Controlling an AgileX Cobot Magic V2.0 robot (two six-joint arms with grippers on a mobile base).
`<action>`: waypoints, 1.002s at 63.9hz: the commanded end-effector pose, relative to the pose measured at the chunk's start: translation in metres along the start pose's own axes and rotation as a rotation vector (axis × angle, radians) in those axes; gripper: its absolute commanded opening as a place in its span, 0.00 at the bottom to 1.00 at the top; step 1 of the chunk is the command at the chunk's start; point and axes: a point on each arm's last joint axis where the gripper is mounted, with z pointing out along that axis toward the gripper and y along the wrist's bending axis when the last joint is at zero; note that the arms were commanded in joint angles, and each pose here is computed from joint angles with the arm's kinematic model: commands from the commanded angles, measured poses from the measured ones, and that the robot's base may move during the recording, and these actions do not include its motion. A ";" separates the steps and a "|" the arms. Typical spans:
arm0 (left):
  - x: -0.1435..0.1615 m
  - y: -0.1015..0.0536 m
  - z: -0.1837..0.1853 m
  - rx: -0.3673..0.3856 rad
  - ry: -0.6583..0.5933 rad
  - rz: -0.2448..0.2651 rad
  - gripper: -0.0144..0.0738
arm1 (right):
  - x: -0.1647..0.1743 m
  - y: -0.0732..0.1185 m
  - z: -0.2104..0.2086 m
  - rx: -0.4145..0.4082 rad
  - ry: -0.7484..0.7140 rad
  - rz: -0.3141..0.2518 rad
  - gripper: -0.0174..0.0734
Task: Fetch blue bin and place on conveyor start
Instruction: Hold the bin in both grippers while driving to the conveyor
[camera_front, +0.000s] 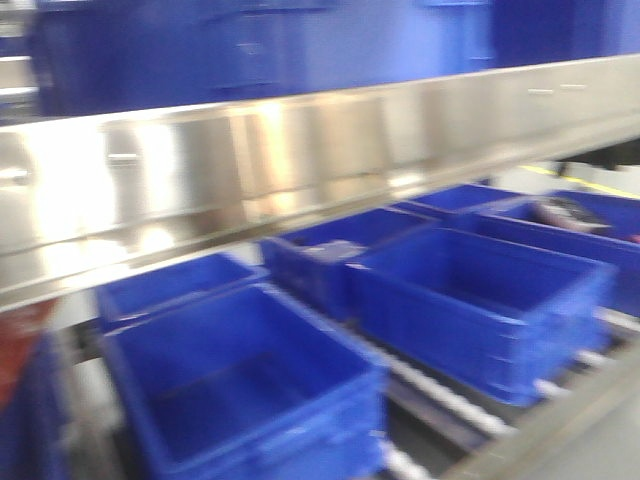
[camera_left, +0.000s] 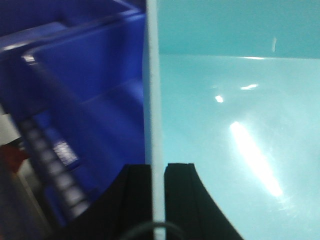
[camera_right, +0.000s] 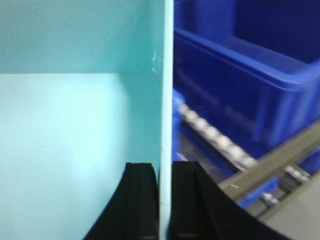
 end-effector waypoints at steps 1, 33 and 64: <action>-0.009 0.001 -0.014 0.020 -0.071 0.003 0.04 | -0.009 -0.005 -0.008 0.018 -0.072 -0.027 0.01; -0.009 0.001 -0.014 0.020 -0.071 0.003 0.04 | -0.009 -0.005 -0.008 0.018 -0.072 -0.027 0.01; -0.009 0.001 -0.013 0.020 -0.069 0.003 0.04 | -0.009 -0.005 -0.008 0.019 -0.070 -0.027 0.01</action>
